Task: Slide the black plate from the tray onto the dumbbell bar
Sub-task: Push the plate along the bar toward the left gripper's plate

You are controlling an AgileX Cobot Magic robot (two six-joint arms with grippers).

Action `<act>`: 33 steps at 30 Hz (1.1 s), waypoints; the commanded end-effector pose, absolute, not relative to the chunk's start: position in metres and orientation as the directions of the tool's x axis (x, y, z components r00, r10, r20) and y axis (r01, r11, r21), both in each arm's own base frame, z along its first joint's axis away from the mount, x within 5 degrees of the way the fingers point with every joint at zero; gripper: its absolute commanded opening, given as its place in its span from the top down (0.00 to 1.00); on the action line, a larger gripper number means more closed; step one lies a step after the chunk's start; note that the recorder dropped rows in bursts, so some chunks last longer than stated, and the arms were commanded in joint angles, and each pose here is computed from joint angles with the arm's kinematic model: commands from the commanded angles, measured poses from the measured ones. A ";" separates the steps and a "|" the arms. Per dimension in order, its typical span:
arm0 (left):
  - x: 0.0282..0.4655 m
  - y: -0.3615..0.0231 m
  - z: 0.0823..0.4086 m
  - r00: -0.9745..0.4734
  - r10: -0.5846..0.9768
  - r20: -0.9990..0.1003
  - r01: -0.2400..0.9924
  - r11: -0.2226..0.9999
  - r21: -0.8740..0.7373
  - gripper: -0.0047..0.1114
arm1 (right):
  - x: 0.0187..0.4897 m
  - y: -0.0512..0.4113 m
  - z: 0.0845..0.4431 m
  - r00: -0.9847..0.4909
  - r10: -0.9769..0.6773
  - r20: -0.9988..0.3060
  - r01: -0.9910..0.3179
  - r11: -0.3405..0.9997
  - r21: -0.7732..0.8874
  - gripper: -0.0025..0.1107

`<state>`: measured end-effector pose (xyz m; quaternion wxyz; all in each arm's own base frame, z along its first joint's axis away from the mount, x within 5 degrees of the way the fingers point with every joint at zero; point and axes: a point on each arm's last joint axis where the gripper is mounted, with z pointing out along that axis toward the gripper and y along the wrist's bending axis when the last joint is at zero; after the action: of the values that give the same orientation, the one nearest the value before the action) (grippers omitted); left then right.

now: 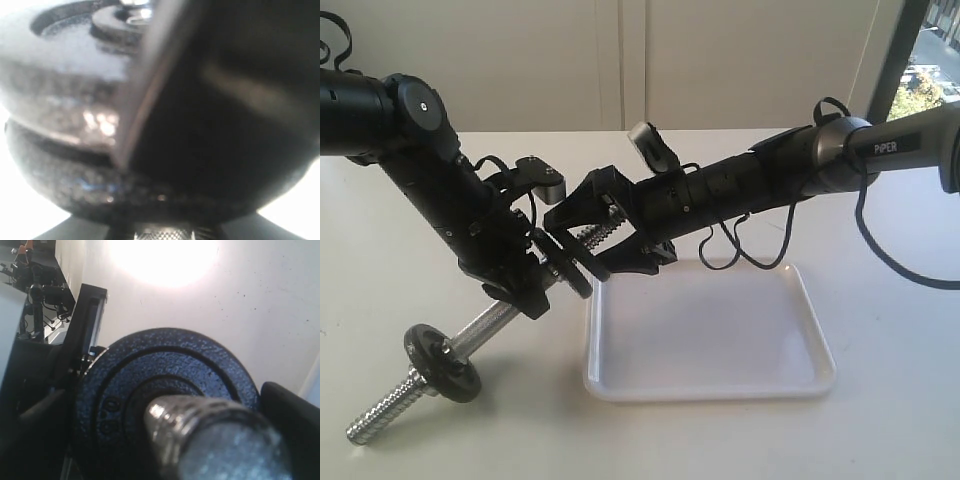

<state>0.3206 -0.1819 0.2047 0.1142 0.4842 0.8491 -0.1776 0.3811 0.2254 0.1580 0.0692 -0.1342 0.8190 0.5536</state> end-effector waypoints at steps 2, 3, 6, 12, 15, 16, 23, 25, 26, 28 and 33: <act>0.321 -0.191 0.224 -0.530 0.712 -0.461 0.845 0.489 -0.217 0.96 | 0.373 0.234 0.185 -0.938 -0.169 -0.304 -0.334 0.191 0.923 0.21; 0.320 -0.191 0.224 -0.531 0.712 -0.460 0.845 0.489 -0.218 0.96 | 0.373 0.234 0.185 -0.935 -0.170 -0.311 -0.341 0.189 0.921 0.18; 0.320 -0.191 0.224 -0.531 0.712 -0.460 0.845 0.489 -0.218 0.96 | 0.373 0.233 0.184 -0.920 -0.181 -0.347 -0.379 0.184 0.907 0.14; 0.320 -0.191 0.224 -0.531 0.712 -0.460 0.845 0.489 -0.218 0.96 | 0.372 0.233 0.183 -0.909 -0.195 -0.368 -0.402 0.187 0.896 0.15; 0.320 -0.191 0.224 -0.531 0.712 -0.460 0.845 0.489 -0.218 0.96 | 0.376 0.226 0.183 -0.915 -0.177 -0.362 -0.393 0.195 0.899 0.15; 0.320 -0.191 0.224 -0.531 0.712 -0.460 0.845 0.489 -0.218 0.96 | 0.378 0.223 0.183 -0.922 -0.167 -0.351 -0.380 0.201 0.903 0.15; 0.320 -0.190 0.224 -0.530 0.713 -0.459 0.845 0.488 -0.216 0.96 | 0.388 0.205 0.184 -0.940 -0.116 -0.321 -0.340 0.221 0.914 0.15; 0.320 -0.190 0.224 -0.530 0.713 -0.459 0.845 0.488 -0.216 0.96 | 0.388 0.205 0.184 -0.940 -0.116 -0.321 -0.339 0.221 0.914 0.15; 0.320 -0.190 0.224 -0.530 0.713 -0.459 0.845 0.488 -0.216 0.96 | 0.388 0.205 0.184 -0.940 -0.116 -0.321 -0.339 0.221 0.914 0.15; 0.320 -0.190 0.224 -0.528 0.717 -0.456 0.847 0.487 -0.215 0.96 | 0.388 0.205 0.184 -0.940 -0.116 -0.321 -0.339 0.221 0.914 0.15; 0.320 -0.190 0.224 -0.528 0.717 -0.456 0.847 0.487 -0.215 0.96 | 0.388 0.204 0.183 -0.938 -0.122 -0.324 -0.344 0.227 0.911 0.15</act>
<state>0.3239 -0.1850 0.2011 0.1266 0.4782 0.8508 -0.1777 0.3897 0.2031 0.1655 0.0906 -0.1458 0.8026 0.5713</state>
